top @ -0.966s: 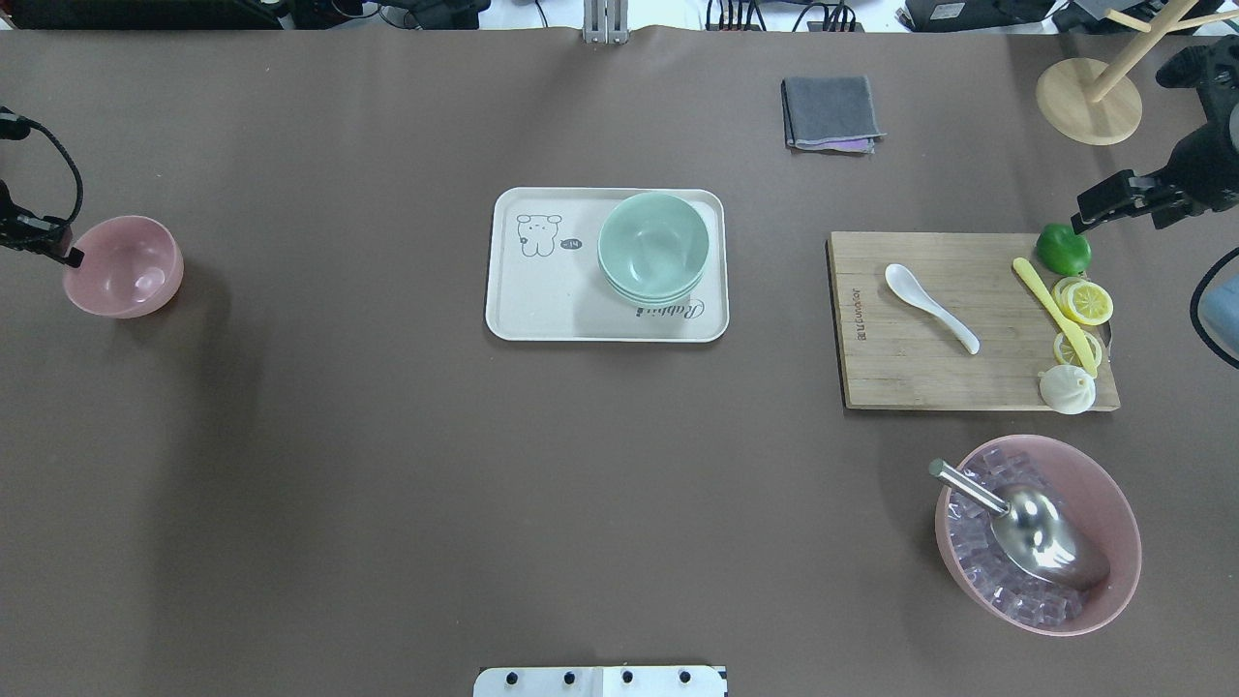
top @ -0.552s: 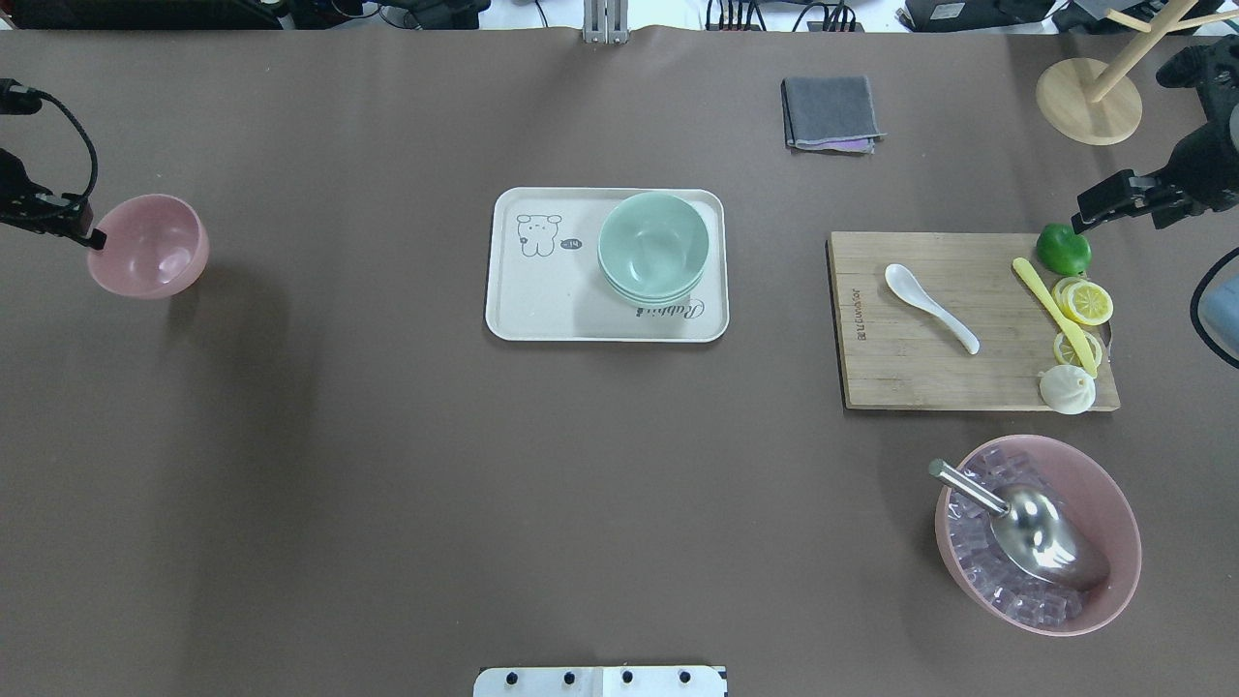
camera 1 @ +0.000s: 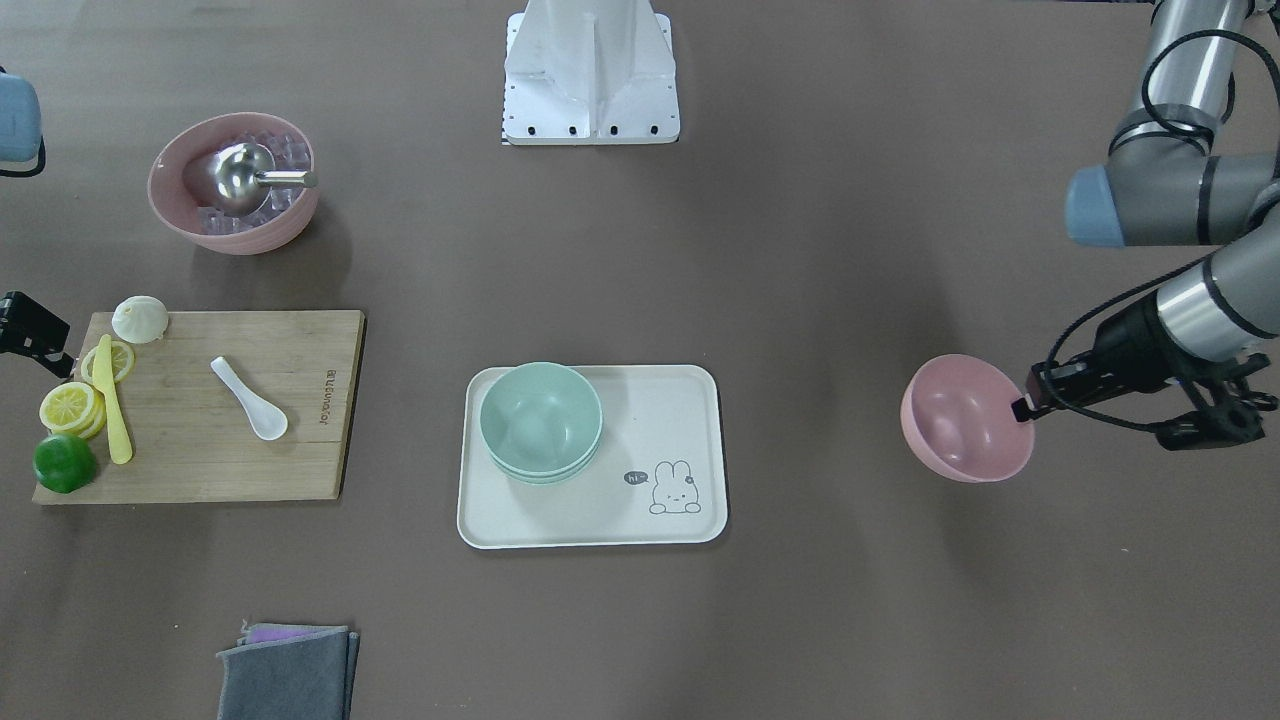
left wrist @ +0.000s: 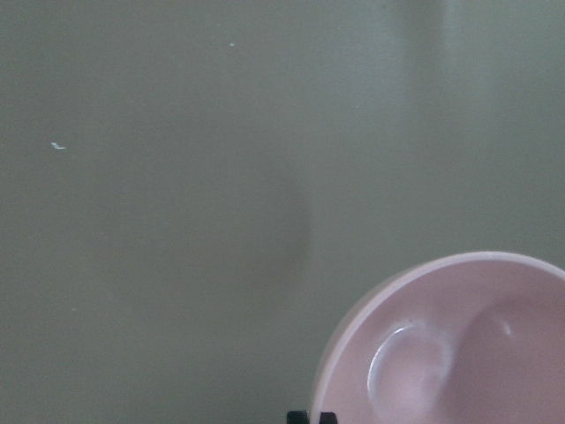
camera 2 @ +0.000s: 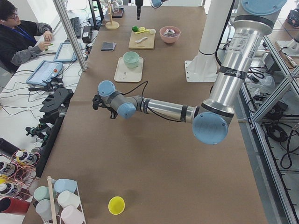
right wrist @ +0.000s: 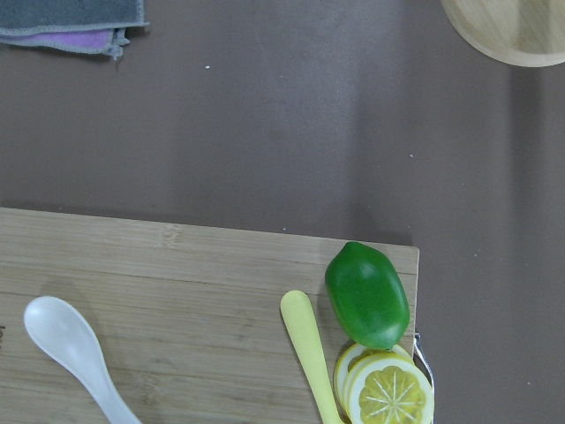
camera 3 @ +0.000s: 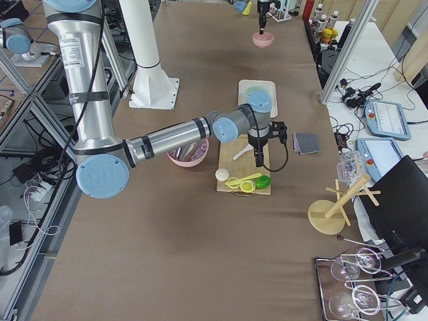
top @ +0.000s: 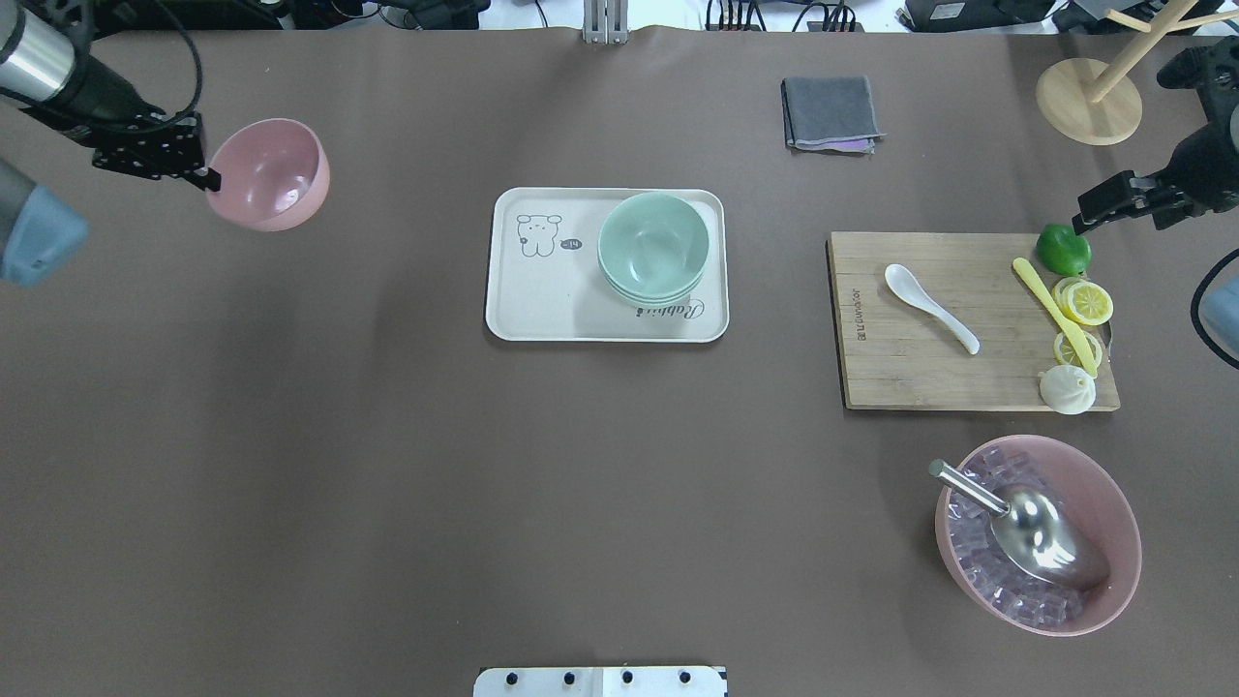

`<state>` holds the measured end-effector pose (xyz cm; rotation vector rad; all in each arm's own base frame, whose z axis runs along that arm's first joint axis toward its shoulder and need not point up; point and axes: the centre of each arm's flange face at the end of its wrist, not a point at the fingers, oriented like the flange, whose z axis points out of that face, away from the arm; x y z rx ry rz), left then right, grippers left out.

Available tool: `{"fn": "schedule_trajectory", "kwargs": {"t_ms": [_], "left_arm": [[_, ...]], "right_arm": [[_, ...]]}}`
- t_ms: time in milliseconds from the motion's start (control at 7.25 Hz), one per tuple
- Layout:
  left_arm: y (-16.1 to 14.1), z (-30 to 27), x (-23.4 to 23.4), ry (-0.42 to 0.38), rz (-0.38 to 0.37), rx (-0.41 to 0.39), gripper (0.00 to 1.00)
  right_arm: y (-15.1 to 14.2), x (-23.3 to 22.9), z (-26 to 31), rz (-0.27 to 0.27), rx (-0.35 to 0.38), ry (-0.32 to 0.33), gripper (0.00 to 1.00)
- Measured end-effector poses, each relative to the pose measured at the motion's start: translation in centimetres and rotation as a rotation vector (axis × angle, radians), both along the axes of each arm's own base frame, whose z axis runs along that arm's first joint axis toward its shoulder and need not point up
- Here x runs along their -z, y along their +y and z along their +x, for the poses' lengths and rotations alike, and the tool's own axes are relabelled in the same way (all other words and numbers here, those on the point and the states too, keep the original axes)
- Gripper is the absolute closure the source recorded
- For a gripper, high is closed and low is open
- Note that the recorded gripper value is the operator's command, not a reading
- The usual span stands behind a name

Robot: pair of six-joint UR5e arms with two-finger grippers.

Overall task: Stack pink bowl on green and place spoon
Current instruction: 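Lift the pink bowl with the left gripper and carry it over the green bowl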

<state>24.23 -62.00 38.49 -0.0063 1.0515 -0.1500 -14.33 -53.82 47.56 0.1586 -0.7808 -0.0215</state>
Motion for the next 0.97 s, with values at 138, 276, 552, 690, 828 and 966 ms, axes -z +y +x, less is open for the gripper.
{"fn": "schedule_trajectory", "kwargs": {"t_ms": [138,276,552,690,828,966], "left_arm": [[0.9,3.8,5.4,-0.032,-0.043,0.023,1.0],[2.4,8.3,10.9,-0.067,-0.081,0.04,1.0],[5.6,16.2,19.2,-0.094,-0.133,0.07,1.0],[6.5,19.6,21.9,-0.103,-0.151,0.088,1.0],[6.7,23.5,24.5,-0.118,-0.17,0.112,1.0],[6.7,26.8,26.6,-0.132,-0.179,0.136,1.0]], "right_arm": [[0.0,0.0,0.0,0.0,0.0,0.0,0.0],[0.0,0.1,0.0,0.001,0.0,-0.001,0.0],[0.0,0.0,0.0,0.0,0.0,-0.001,0.0],[0.0,0.0,0.0,0.0,0.0,-0.001,0.0],[0.0,0.0,0.0,0.0,0.0,0.0,0.0],[0.0,0.0,0.0,0.0,0.0,0.0,0.0]]}}
